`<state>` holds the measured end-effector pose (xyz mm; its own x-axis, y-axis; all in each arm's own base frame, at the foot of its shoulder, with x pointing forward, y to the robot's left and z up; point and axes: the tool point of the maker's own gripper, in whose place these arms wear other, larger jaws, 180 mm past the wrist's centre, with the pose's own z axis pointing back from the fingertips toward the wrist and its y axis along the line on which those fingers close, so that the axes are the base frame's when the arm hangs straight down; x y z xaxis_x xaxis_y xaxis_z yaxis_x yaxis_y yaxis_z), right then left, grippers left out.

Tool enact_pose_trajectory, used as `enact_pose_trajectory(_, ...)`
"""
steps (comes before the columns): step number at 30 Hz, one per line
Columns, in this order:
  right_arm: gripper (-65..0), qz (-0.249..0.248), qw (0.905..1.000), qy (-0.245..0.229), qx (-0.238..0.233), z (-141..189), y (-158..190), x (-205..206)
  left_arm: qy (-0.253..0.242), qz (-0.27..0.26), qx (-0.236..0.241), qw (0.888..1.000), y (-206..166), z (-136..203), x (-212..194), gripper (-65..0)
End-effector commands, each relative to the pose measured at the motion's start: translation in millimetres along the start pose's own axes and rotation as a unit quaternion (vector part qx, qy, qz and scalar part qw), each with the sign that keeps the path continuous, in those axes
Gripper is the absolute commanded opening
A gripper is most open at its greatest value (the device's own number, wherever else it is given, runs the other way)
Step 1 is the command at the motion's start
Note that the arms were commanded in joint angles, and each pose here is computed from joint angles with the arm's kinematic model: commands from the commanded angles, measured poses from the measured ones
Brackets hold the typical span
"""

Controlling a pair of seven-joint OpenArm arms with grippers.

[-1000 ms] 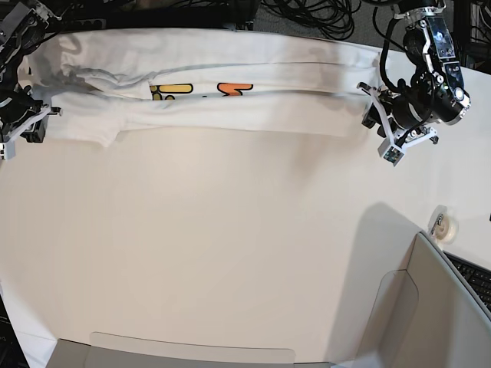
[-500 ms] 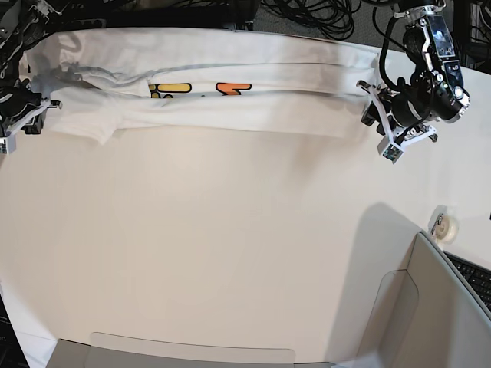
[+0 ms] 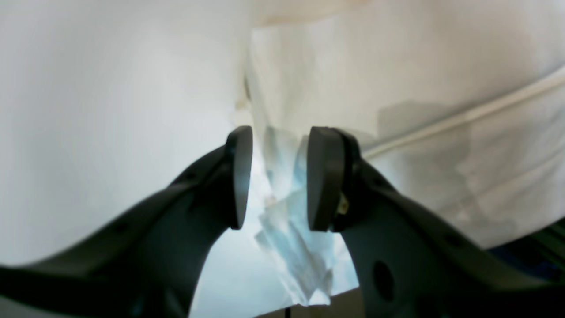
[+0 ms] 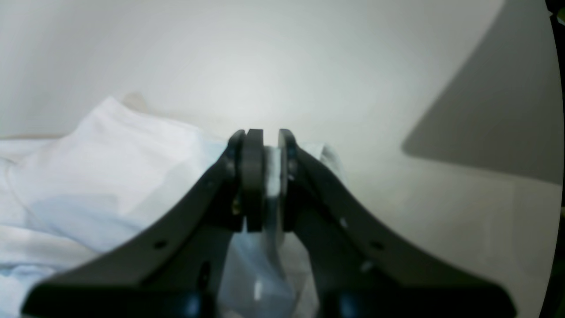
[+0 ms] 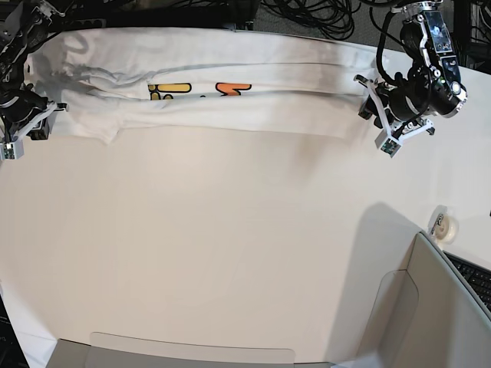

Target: Layout the t-shirt on the table in an organized manner, then fold the t-shirt properly

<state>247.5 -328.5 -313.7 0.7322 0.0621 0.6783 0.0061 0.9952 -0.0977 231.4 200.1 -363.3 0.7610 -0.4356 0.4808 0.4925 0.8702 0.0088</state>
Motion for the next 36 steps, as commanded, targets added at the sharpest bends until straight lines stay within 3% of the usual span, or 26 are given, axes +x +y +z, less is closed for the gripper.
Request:
enact_pose_trajectory(1, -58.5, 0.008, 0.9997, -0.021, -0.006, 5, -5, 13, -0.015, -0.006, 0.007, 1.0, 4, 5, 9, -43.9)
enact_pose_trajectory(14, -58.1, 0.006, 0.9998, -0.019, -0.005, 5, -4, 11, -0.014, -0.005, 0.008, 1.0, 5, 5, 8, -43.9)
enact_pose_trajectory(18, -52.0, 0.006, 0.9999, -0.016, -0.004, 5, -4, 8, -0.014, -0.004, 0.009, 1.0, 5, 5, 8, -43.9)
enact_pose_trajectory(26, -51.7, 0.006, 0.9998, -0.016, -0.004, 4, -4, 9, -0.014, -0.004, 0.009, 1.0, 5, 5, 8, -43.9)
enact_pose_trajectory(32, -51.4, -0.005, 0.9995, -0.031, -0.007, 2, -6, 20, -0.014, -0.006, 0.006, 1.0, 4, 4, 9, -43.9)
enact_pose_trajectory(36, -51.3, -0.042, 0.9989, -0.016, 0.012, -18, -6, 12, -0.014, -0.006, 0.006, 1.0, 4, 4, 9, -43.9)
